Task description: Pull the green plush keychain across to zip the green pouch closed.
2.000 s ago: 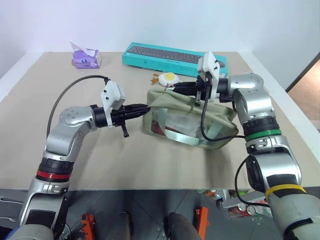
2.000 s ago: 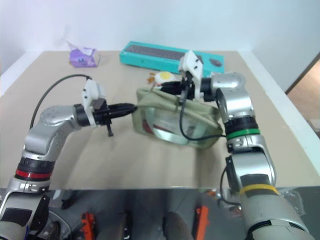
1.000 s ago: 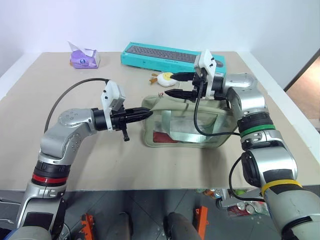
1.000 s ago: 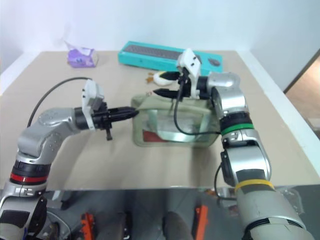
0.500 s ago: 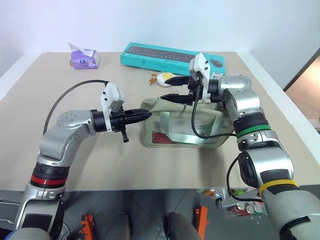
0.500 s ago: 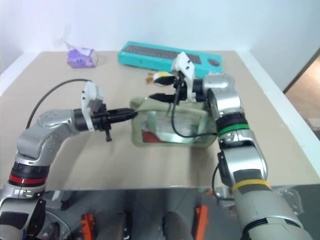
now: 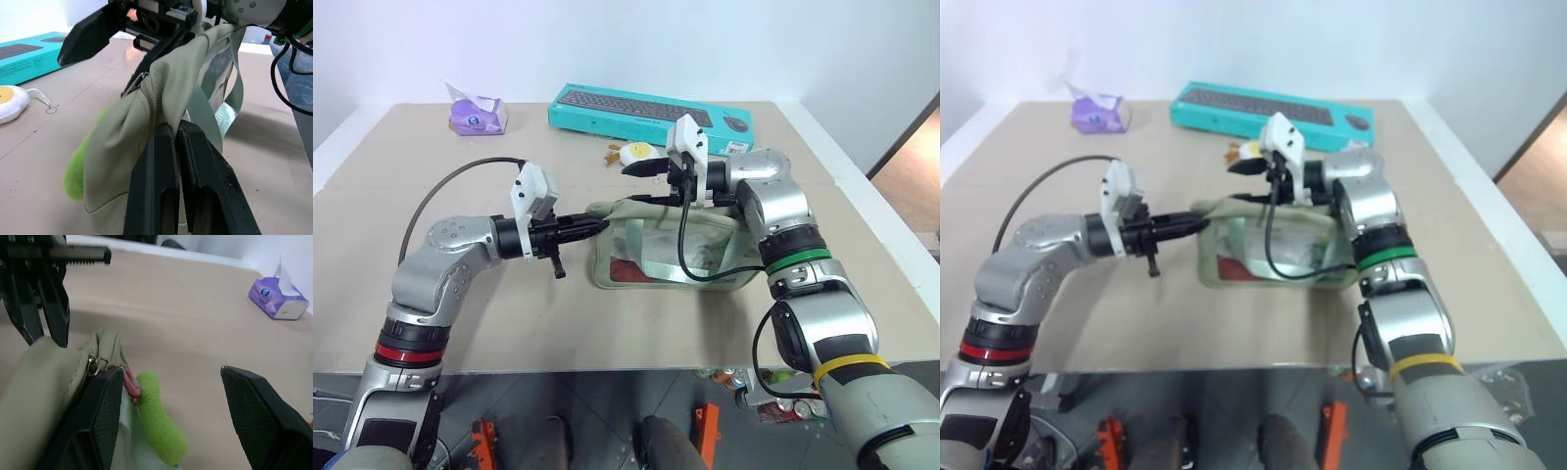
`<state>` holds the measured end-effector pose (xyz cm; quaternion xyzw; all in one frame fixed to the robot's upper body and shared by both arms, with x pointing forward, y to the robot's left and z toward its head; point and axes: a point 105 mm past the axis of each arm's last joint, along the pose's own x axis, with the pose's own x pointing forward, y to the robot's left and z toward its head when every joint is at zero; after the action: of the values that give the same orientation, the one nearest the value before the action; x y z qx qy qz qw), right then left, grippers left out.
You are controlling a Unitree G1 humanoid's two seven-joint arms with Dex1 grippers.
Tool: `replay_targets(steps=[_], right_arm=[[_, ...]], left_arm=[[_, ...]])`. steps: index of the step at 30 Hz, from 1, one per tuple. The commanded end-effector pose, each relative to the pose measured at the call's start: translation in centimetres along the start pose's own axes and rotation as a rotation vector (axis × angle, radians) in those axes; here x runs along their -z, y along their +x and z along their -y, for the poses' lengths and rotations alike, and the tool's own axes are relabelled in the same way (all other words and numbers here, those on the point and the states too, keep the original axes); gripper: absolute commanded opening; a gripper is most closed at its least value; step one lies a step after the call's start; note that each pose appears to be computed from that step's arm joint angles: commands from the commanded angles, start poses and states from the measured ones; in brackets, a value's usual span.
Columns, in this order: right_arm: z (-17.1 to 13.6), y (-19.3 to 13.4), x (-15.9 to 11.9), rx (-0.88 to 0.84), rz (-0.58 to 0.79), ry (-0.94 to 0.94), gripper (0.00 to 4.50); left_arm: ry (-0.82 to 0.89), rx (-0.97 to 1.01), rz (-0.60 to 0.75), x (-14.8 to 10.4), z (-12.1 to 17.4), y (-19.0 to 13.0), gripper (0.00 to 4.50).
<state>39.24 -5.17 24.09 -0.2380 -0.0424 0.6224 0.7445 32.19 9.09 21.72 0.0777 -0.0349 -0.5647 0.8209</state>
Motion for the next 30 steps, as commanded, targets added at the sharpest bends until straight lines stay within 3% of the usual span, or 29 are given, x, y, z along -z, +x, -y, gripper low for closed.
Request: replay_targets(steps=[1, 9, 20, 30], right_arm=[[-1.5, 1.7, -0.2, -0.116, -0.022, -0.056, 3.28], [-3.1, 2.4, -0.6, -0.220, -0.014, -0.116, 3.28], [-3.3, 4.9, -1.7, -0.151, 0.104, -0.005, 3.28], [-3.5, 5.0, -2.1, -0.164, 0.133, 0.014, 0.03]], left_arm=[[0.058, 0.023, 0.062, -2.2, 0.4, 0.0, 0.00], [0.065, 0.011, 0.049, -2.0, 0.1, -0.3, 0.00], [0.064, 0.004, 0.050, -1.8, -0.1, 0.0, 0.00], [0.068, -0.006, 0.045, -1.7, -0.4, -0.1, 0.00]])
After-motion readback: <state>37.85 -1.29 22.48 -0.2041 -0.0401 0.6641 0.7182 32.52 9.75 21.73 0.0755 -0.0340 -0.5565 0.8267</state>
